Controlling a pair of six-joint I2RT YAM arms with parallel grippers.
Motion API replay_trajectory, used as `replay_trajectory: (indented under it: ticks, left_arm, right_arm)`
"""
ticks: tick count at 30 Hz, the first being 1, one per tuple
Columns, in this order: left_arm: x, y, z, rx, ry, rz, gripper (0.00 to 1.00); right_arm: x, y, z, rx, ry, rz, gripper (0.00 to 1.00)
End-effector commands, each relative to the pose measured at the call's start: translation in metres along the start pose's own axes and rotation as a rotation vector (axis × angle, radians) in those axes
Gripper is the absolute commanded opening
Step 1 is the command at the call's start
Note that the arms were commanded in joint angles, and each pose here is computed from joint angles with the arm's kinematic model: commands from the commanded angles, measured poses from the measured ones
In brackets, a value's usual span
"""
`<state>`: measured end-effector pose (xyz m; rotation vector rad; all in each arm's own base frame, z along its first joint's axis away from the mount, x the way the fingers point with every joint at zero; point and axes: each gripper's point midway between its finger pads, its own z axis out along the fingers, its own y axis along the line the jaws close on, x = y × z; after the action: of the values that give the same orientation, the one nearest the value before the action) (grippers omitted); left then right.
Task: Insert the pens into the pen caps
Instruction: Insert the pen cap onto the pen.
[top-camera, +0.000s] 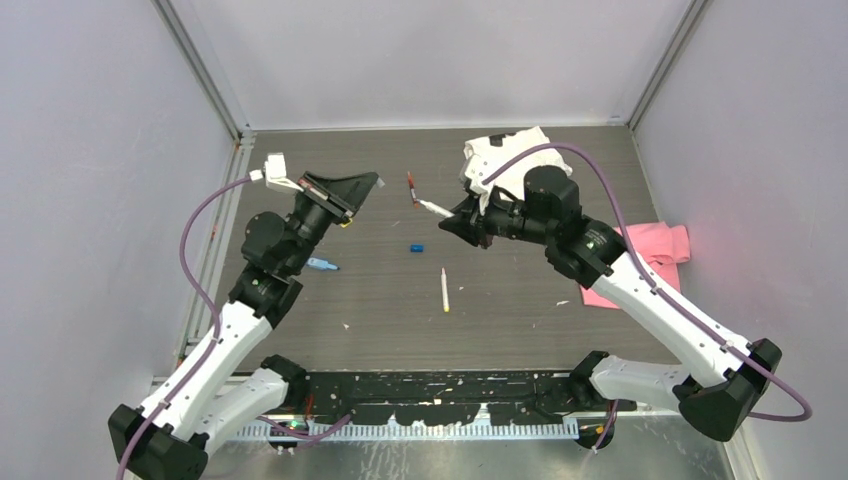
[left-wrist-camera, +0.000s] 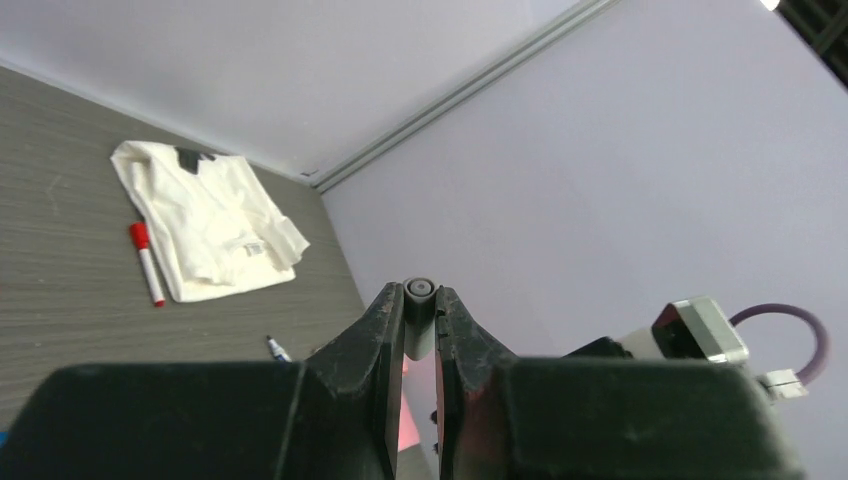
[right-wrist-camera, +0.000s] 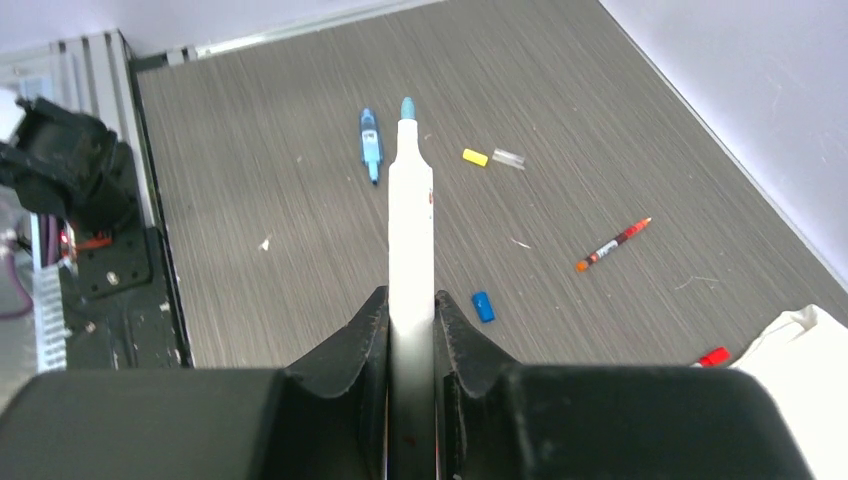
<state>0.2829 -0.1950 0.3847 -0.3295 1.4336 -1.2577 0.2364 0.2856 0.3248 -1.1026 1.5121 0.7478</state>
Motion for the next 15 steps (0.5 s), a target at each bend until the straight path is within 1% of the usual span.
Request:
replay_trajectory:
  ticks: [1,4,7,9,15]
  left_arm:
    - [-0.024,-0.046,-0.007,0.137,-0.080,-0.076,0.01]
    - [-0.027,-0.052,-0.009,0.143,-0.096,-0.092,0.01]
    - [-0.020,-0.057,-0.010,0.154,-0.078,-0.098,0.01]
    - [-0.020,-0.057,-0.008,0.144,-0.090,-0.101,0.01]
    - [-0.013,-0.063,-0.006,0.151,-0.078,-0.090,0.01]
  right_arm:
    - [-0.036,-0.007,0.000,0.122,-0.143,0.088,0.01]
    - [-0.042,-0.003,0.002,0.124,-0.174,0.123,0.01]
    - [-0.049,0.003,0.006,0.116,-0.202,0.142,0.01]
    - [-0.052,0.006,0.008,0.110,-0.215,0.163,0.01]
    - [-0.055,0.007,0.015,0.112,-0.228,0.175,0.01]
